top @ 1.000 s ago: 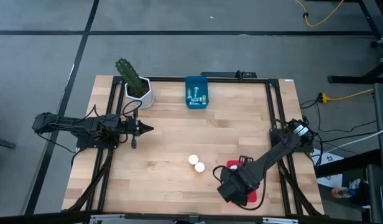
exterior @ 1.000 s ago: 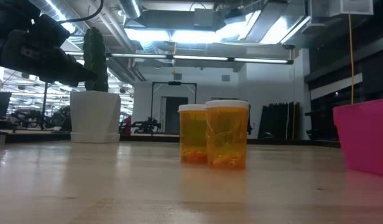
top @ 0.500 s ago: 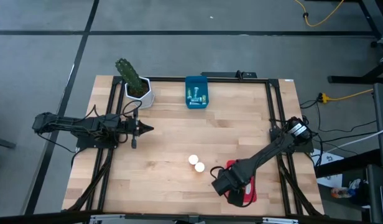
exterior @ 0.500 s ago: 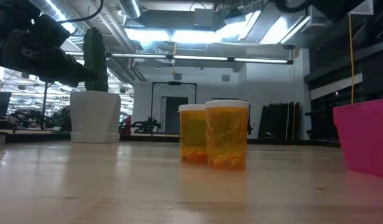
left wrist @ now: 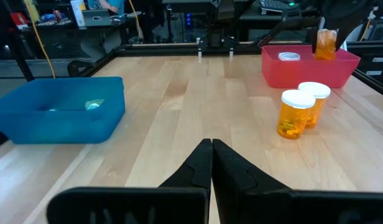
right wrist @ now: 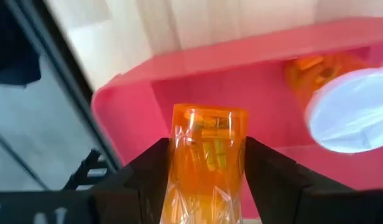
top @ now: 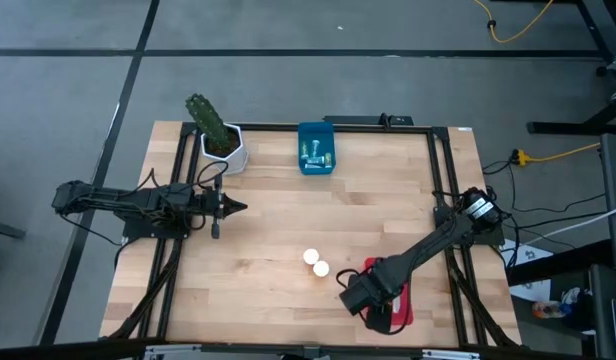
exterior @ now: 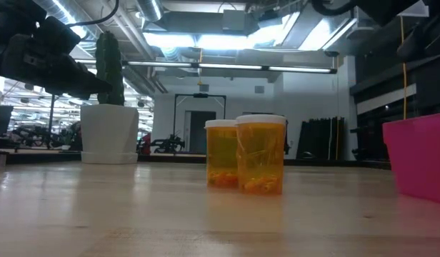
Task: Pick and place medicine bottles into bin by pill shape (circle, oval)
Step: Put the large orange pill bottle into the red bin
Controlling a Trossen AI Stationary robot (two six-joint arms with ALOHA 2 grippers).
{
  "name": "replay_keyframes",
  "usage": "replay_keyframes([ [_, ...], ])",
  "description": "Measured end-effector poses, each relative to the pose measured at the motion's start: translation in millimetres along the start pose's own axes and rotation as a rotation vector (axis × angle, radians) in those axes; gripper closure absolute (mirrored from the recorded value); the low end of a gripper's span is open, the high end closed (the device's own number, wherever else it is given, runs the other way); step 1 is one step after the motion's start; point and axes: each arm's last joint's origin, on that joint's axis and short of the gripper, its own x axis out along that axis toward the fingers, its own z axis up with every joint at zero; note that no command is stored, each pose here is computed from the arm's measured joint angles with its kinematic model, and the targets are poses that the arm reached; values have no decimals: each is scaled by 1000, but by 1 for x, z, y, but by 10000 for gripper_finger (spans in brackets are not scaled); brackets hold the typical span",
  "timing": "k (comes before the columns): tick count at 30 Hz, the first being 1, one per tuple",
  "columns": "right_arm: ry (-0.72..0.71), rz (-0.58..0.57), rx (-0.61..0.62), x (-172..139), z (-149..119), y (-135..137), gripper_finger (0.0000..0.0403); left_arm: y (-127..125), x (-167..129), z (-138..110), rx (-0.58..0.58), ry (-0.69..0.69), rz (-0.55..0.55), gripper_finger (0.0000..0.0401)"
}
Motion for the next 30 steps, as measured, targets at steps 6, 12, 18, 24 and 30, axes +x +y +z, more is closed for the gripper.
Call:
replay_keyframes([
  [6, -64, -60, 58, 0, 2, -2, 193, 0, 0, 0, 0, 0, 0, 401],
  [12, -53, -60, 61, 0, 1, -2, 155, 0, 0, 0, 0, 0, 0, 401],
  [18, -19, -35, 71, 0, 0, -2, 154, 0, 0, 0, -15, 0, 0, 401],
  [24, -15, -33, 81, 0, 0, -2, 158, 0, 0, 0, -124, 0, 0, 401],
  [30, -13, -31, 60, 0, 0, -2, 158, 0, 0, 0, -19, -1, 0, 401],
])
